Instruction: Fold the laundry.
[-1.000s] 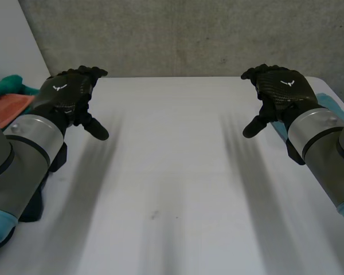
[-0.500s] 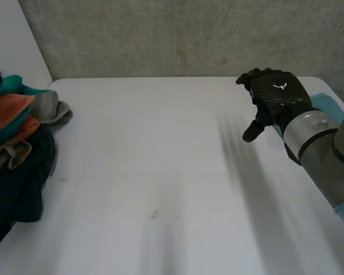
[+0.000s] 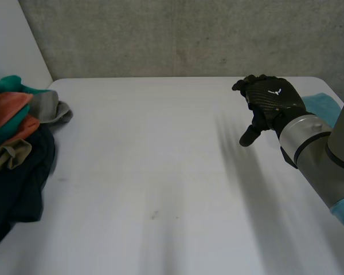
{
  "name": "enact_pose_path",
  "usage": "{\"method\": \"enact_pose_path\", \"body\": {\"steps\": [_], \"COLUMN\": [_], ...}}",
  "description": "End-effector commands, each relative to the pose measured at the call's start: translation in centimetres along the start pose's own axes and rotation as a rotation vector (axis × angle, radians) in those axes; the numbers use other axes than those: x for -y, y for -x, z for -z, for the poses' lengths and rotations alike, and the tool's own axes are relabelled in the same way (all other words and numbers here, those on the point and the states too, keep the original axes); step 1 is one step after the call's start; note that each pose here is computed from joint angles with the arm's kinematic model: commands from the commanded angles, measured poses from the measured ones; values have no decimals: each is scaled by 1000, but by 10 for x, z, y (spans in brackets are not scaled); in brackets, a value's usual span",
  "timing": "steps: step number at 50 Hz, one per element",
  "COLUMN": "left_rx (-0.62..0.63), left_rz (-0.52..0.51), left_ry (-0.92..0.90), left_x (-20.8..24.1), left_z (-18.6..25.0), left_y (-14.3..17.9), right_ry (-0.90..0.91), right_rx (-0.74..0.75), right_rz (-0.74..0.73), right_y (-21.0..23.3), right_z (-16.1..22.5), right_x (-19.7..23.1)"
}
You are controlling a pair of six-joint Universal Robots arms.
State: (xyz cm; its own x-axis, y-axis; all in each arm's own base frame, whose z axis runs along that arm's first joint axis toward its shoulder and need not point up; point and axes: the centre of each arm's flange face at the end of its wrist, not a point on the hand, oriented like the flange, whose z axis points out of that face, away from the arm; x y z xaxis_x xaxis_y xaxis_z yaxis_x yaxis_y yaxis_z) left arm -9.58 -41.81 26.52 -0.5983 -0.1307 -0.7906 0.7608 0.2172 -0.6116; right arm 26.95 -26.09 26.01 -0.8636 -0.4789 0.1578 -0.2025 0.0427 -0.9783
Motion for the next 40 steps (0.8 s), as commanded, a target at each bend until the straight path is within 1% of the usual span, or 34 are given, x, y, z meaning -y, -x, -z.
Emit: {"method": "enact_pose_path", "body": {"steps": [1, 7, 13, 15, 16, 20, 25, 28, 29, 30, 33, 34, 36, 37, 38, 39, 40], "left_rx": [13, 40, 190, 227, 262, 301, 271, 210, 170, 149, 124, 114, 100, 81, 71, 60, 24], "left_rz": [6, 17, 81, 99, 118, 161, 175, 202, 248, 284, 362, 412, 449, 472, 480, 485, 489], "left_ry": [-10, -49, -221, -268, -323, -441, -469, -507, -552, -586, -663, -718, -766, -815, -832, -843, -864], "left_x": [3, 16, 71, 83, 98, 132, 141, 152, 165, 173, 190, 201, 210, 220, 223, 225, 229], "left_z": [-7, -3, 19, 23, 28, 44, 55, 71, 85, 96, 120, 137, 151, 164, 169, 172, 181], "left_y": [2, 10, 63, 71, 77, 79, 69, 52, 44, 43, 50, 57, 59, 56, 54, 51, 40], "right_ry": [7, 4, -2, -3, -5, -6, -8, -11, -11, -14, -20, -22, -22, -23, -23, -22, -25], "right_rx": [0, 4, 14, 13, 12, 12, 13, 13, 13, 12, 11, 11, 11, 9, 8, 6, 6], "right_rz": [0, 0, 0, 0, 0, 0, 0, 0, 0, 1, 1, 1, 0, 0, 0, -1, 0], "right_y": [0, -2, -2, -3, -3, -3, -3, -3, -3, -3, -3, -3, -4, -4, -4, -5, -5], "right_z": [-1, -3, -4, -4, -4, -4, -4, -4, -4, -4, -5, -5, -5, -5, -5, -5, -5], "right_x": [-2, -2, -1, 0, 0, 1, 1, 2, 2, 3, 5, 6, 6, 6, 6, 6, 7]}}
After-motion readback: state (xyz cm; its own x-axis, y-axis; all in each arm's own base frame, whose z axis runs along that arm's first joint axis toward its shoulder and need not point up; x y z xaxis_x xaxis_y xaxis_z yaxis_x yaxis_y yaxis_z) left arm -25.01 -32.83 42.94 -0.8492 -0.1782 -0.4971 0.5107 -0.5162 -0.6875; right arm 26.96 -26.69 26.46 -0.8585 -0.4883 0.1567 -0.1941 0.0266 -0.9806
